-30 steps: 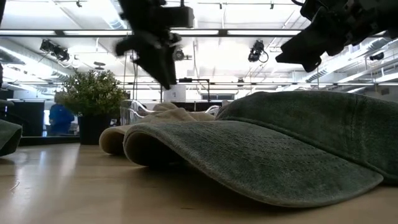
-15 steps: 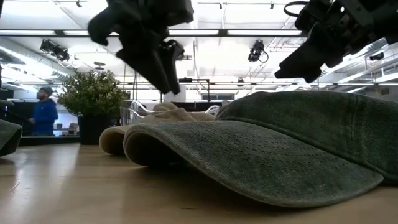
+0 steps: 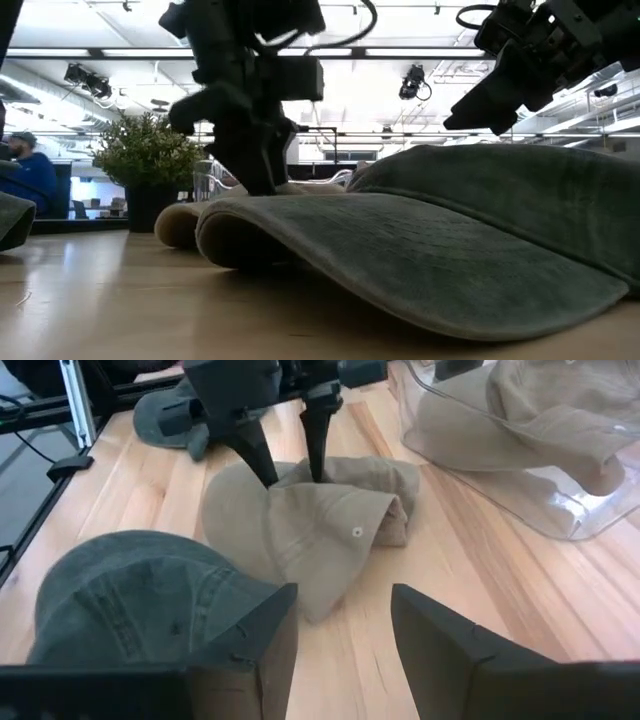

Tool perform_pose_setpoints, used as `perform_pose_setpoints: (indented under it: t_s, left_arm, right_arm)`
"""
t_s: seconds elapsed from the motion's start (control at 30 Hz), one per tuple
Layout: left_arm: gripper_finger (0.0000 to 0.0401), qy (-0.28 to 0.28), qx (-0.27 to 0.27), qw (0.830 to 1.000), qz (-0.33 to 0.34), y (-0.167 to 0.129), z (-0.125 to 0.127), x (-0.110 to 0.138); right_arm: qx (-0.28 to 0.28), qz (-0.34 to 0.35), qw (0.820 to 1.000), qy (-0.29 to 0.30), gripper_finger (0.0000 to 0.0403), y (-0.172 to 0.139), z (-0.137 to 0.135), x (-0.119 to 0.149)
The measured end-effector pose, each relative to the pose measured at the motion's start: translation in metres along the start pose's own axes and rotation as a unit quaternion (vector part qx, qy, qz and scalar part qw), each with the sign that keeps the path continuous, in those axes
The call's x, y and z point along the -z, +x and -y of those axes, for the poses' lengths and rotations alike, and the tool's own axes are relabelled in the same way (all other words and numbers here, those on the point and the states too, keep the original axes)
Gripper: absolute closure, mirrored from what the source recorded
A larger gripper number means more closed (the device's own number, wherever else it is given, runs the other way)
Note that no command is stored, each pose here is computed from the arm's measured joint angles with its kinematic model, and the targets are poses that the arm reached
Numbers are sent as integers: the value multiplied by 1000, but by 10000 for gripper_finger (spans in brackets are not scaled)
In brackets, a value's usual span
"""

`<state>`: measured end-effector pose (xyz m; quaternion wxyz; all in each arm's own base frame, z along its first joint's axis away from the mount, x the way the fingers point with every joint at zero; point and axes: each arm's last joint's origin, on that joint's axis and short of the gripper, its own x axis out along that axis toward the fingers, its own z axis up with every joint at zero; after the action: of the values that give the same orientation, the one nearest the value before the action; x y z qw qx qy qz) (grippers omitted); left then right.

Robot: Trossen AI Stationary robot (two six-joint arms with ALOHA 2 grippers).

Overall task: Pick & Place hat
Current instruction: Put the left brown cap into the transparent bin

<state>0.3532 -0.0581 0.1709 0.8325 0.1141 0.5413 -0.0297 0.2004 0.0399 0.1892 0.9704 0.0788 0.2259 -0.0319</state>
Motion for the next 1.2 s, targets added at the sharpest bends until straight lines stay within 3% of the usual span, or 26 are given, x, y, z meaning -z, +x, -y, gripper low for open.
perform_pose_setpoints:
  t_s: [0.13, 0.37, 0.57, 0.67, 0.77, 0.9, 1.03, 1.2]
  left_arm:
    - [244, -2, -14, 1000, 0, 3, 0, 0]
    - [386, 1, -22, 1000, -7, -10, -2, 2]
    - [391, 0, -24, 999, 37, -59, -7, -8]
    - [394, 20, -52, 996, 62, -91, -12, -12]
    - [392, 70, -112, 989, 71, -120, -22, -11]
    - [393, 178, -191, 963, 62, -147, -37, -6]
    - [395, 206, -233, 949, 47, -157, -64, -1]
    - [396, 165, -252, 954, 1, -150, -108, 11]
  right_arm:
    - [0, 0, 1000, -1, 236, 0, 0, 0]
    - [1, -2, 1000, 1, 236, 0, 0, 0]
    - [1, -4, 1000, 3, 236, 0, 0, 1]
    - [1, -2, 1000, 3, 236, 0, 0, 0]
    - [0, 1, 1000, 4, 236, 0, 0, 0]
    - [5, 6, 1000, 5, 236, 0, 0, -1]
    - [10, 5, 1000, 4, 236, 0, 1, -1]
    - [10, 5, 1000, 1, 236, 0, 1, -1]
